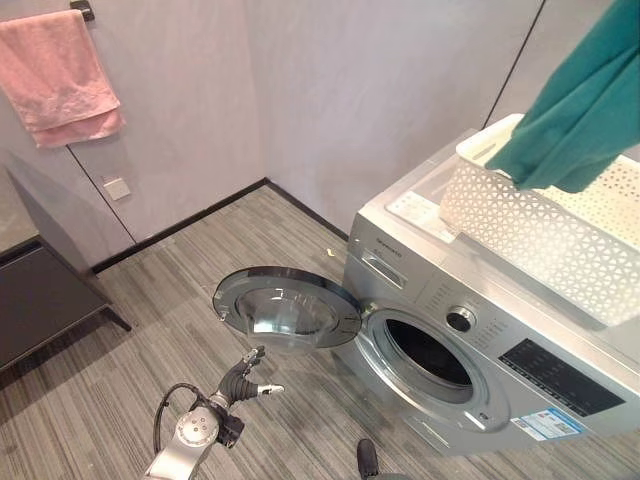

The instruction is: Grab the laundry basket,head to the washer,open it,put in the laundry and shut it.

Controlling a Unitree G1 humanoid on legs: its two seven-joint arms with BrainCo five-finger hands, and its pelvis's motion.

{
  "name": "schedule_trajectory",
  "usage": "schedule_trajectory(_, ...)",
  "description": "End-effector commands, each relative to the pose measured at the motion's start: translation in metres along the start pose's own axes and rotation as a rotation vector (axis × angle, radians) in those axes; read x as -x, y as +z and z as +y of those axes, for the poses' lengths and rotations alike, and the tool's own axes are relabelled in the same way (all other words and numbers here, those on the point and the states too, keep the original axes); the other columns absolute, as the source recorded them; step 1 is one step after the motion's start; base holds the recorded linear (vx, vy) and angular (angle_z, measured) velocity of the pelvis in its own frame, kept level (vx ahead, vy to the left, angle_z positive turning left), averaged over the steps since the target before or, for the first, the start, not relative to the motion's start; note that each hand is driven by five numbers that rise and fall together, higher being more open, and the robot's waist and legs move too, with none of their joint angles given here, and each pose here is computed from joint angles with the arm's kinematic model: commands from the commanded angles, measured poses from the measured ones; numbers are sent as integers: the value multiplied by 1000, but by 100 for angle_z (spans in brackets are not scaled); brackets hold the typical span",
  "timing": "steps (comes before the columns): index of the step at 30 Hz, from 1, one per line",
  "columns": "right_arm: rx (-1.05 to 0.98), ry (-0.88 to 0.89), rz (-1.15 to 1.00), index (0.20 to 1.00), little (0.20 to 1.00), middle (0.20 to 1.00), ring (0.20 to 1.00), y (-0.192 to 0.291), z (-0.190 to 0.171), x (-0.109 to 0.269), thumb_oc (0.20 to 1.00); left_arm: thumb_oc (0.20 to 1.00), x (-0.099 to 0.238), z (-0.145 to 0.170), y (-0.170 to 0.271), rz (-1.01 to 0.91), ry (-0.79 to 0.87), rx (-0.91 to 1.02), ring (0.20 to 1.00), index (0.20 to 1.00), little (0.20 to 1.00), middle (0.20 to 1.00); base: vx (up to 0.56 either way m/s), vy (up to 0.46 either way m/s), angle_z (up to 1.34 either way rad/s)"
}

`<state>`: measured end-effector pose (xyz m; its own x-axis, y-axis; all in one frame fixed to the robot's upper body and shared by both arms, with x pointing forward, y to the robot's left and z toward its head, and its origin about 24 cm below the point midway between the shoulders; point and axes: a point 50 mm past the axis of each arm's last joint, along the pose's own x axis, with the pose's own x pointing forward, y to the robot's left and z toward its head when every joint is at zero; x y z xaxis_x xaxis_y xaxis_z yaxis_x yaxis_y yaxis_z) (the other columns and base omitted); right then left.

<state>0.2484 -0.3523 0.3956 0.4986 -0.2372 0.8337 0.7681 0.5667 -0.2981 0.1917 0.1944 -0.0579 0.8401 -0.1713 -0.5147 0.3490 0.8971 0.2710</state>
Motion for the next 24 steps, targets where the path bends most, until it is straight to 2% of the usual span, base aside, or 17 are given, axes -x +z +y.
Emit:
schedule_trajectory(1, -95, -130, -161, 200, 200, 200, 200, 32, -29, -5, 200, 1000, -4, 13, 9, -47, 25, -83, 1000, 1000, 1000, 1000, 2, 12, -7)
schedule_trajectory(5, -122, -99, -190, 200, 200, 200, 200, 35, -25, 4, 200, 1000, -4, 13, 9, -45, 35, -76, 1000, 1000, 1000, 1000, -6, 10, -5)
schedule_trajectory(14, -172, 100, -179, 200, 200, 200, 200, 25, 2, 67, 200, 1000, -5, 9, 10, -45, 41, -71, 1000, 1000, 1000, 1000, -7, 9, -11)
schedule_trajectory(18, -263, 257, -130, 200, 200, 200, 200, 19, 21, 107, 200, 1000, -2, 8, 6, -42, 54, -46, 1000, 1000, 1000, 1000, -18, 8, -16)
schedule_trajectory(24, -337, 456, -90, 200, 200, 200, 200, 21, 41, 144, 200, 1000, 0, 10, 10, -67, 58, -50, 1000, 1000, 1000, 1000, -13, 5, -12)
